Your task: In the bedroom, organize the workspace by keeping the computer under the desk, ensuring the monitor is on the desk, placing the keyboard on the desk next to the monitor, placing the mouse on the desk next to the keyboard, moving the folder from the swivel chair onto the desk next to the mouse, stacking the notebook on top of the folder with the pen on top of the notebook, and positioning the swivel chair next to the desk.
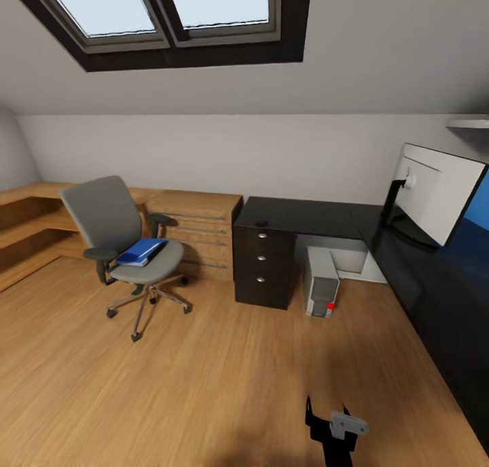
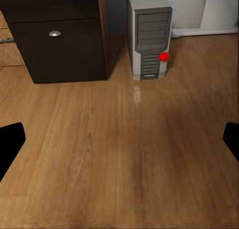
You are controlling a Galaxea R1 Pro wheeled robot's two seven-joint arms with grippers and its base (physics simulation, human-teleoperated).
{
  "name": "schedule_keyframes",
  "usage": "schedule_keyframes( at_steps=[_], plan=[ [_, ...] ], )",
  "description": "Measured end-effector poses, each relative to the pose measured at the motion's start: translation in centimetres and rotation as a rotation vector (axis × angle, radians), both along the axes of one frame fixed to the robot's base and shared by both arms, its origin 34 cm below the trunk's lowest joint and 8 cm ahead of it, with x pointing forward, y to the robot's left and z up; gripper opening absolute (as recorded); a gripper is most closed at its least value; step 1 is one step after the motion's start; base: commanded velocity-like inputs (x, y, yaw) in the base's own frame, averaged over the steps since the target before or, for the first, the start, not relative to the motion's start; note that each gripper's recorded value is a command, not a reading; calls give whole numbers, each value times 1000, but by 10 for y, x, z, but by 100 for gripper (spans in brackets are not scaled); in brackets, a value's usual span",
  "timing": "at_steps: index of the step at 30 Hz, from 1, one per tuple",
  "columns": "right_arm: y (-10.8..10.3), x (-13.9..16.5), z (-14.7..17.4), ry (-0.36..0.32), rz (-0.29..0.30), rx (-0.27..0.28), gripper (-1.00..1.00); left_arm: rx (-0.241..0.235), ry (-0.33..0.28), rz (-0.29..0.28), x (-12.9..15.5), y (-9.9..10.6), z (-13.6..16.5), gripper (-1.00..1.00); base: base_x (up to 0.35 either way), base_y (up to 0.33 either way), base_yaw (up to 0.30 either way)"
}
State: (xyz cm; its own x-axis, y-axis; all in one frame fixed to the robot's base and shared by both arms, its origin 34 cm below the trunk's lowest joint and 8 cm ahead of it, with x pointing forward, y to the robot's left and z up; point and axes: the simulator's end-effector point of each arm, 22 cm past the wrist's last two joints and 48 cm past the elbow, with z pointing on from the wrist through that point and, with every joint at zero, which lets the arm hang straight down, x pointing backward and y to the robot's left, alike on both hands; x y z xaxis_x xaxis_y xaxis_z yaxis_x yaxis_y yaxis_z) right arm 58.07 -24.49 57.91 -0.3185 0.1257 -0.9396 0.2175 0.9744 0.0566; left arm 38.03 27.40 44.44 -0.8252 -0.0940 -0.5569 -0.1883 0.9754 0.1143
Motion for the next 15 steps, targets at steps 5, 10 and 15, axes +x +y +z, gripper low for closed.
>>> schedule_keyframes(
  at_steps=[5, 10, 15],
  plan=[
    [0, 0, 0, 0, 0, 0, 100, 0, 0, 0, 0, 0, 0, 100, -316, -104, -4],
    [0, -1, -1, 6, 2, 1, 100, 1, -1, 2, 0, 1, 0, 100, -29, -22, -100],
    [1, -1, -1, 8, 3, 1, 100, 0, -2, 1, 0, 1, 0, 100, -6, -5, -66]
  ],
)
